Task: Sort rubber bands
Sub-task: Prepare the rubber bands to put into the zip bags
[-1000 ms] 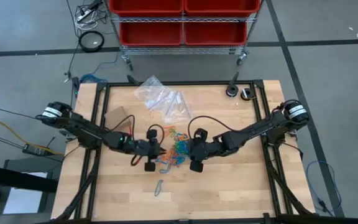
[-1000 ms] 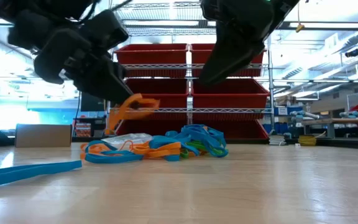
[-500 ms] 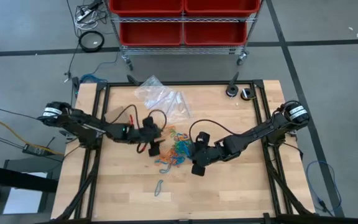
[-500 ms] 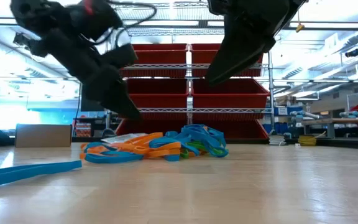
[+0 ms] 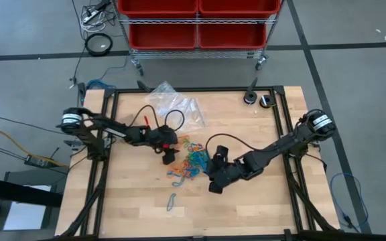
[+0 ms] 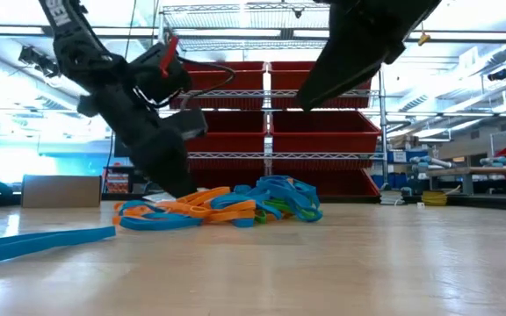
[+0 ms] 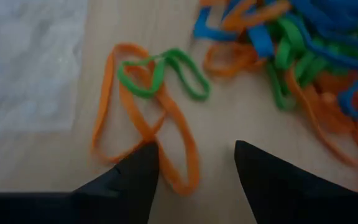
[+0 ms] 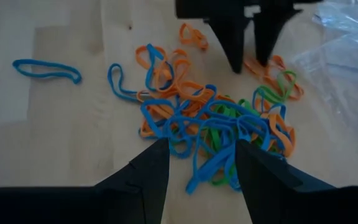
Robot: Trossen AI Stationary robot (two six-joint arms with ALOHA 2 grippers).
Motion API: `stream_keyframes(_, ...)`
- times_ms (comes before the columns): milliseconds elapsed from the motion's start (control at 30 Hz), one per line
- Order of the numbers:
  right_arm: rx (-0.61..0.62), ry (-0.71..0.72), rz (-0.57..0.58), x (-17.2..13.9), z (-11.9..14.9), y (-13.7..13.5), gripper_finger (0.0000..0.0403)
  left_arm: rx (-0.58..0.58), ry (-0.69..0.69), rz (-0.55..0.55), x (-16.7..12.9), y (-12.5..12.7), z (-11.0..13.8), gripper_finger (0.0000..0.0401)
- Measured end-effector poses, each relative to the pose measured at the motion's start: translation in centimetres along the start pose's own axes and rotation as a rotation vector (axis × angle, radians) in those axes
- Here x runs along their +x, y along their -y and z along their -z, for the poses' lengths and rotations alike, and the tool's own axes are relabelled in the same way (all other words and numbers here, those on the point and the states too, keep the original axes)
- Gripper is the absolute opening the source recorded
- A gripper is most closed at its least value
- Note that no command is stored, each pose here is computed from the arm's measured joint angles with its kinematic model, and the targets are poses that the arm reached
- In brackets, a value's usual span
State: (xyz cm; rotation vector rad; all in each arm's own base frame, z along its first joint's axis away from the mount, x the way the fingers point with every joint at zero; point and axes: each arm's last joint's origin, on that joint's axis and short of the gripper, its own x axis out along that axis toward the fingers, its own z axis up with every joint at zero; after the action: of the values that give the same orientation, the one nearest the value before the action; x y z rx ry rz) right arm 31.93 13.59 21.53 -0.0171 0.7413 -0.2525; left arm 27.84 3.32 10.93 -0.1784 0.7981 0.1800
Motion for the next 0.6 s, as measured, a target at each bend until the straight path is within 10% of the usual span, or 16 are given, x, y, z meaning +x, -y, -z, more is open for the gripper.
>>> stream_keyframes(233, -0.001, 0.018, -0.001, -0.7, 0.4, -1.0, 0.0168, 0.006, 0.069, -0.030, 2.4, -0.1, -1.8, 0.0202)
stream_keyframes(467, 0.012, 0.026, -0.003, -1.0, 0.6, -1.5, 0.0168, 0.168, -0.075, 0.088, 3.3, 1.5, -3.7, 0.0035)
stream_keyframes(600, 0.016, 0.034, 0.004, -1.2, 0.7, -1.7, 0.0168, 0.224, -0.116, 0.141, 2.5, 3.1, -4.1, 0.0013)
